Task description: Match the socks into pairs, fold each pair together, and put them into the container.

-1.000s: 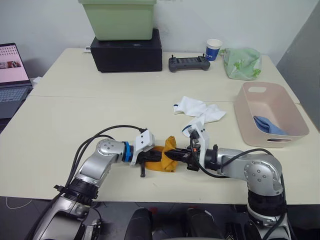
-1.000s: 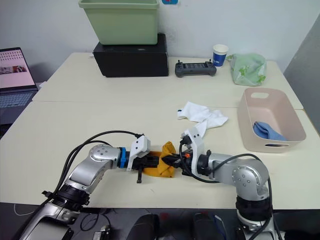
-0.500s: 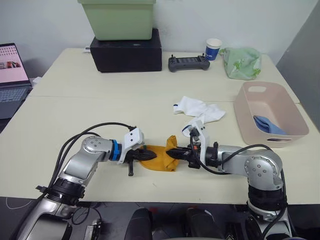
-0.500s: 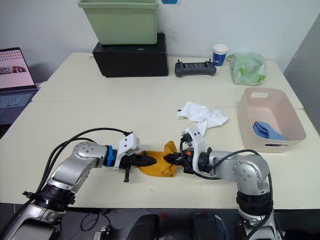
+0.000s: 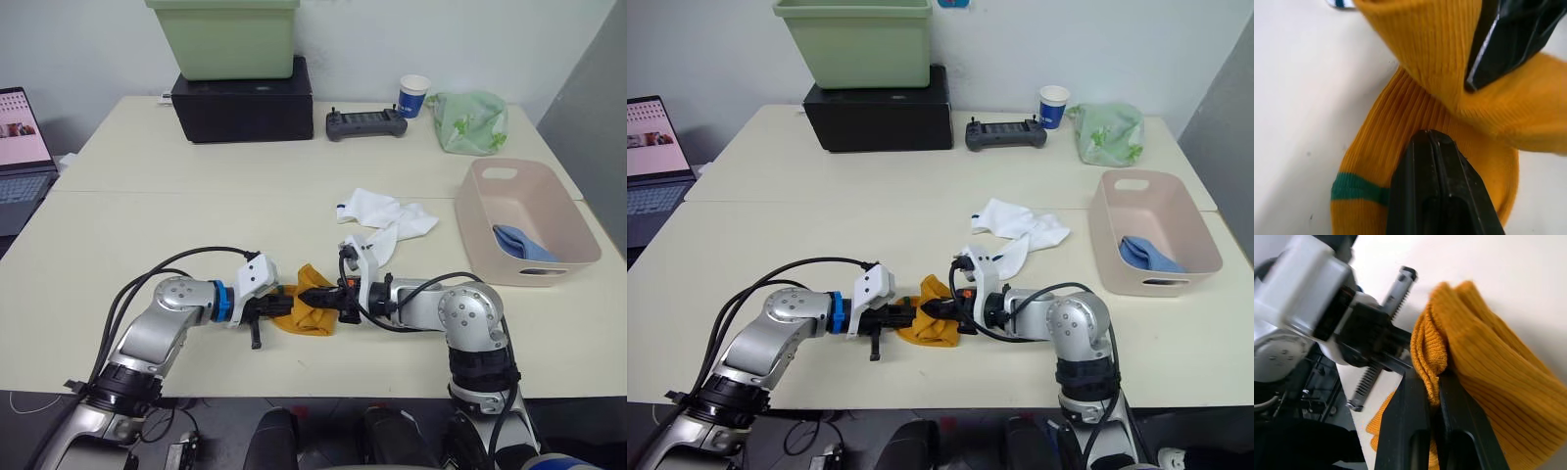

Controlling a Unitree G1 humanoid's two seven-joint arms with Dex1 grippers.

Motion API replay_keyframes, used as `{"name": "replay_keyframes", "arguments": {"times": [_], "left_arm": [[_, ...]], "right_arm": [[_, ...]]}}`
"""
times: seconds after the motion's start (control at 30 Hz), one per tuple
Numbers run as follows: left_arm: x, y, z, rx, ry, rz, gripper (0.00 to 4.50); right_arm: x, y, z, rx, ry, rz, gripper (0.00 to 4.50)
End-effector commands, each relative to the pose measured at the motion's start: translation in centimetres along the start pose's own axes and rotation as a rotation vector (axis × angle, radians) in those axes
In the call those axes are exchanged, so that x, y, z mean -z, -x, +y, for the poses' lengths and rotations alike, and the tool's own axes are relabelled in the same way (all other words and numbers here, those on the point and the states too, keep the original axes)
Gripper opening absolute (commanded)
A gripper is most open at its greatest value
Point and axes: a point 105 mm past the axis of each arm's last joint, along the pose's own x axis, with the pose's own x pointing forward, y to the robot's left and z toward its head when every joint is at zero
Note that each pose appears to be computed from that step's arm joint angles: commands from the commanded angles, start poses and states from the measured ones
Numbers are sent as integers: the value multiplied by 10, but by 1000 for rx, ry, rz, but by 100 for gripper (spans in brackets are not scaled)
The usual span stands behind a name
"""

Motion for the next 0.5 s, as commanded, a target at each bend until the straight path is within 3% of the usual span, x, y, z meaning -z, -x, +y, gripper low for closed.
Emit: {"name": "replay_keyframes", "arguments": {"times": [0.03,0.27,0.33,0.5], "left_arm": [[-3,24,3,-74,67,-39,0],[7,55,14,-235,155,-67,0],[3,75,22,-305,164,-94,0],[-22,112,44,-408,110,-167,0]], "right_arm": [[-19,3,20,-58,66,-78,121],[-29,19,44,-157,174,-93,365],[-35,29,42,-122,316,-109,429],[-38,39,15,5,540,-123,429]]}}
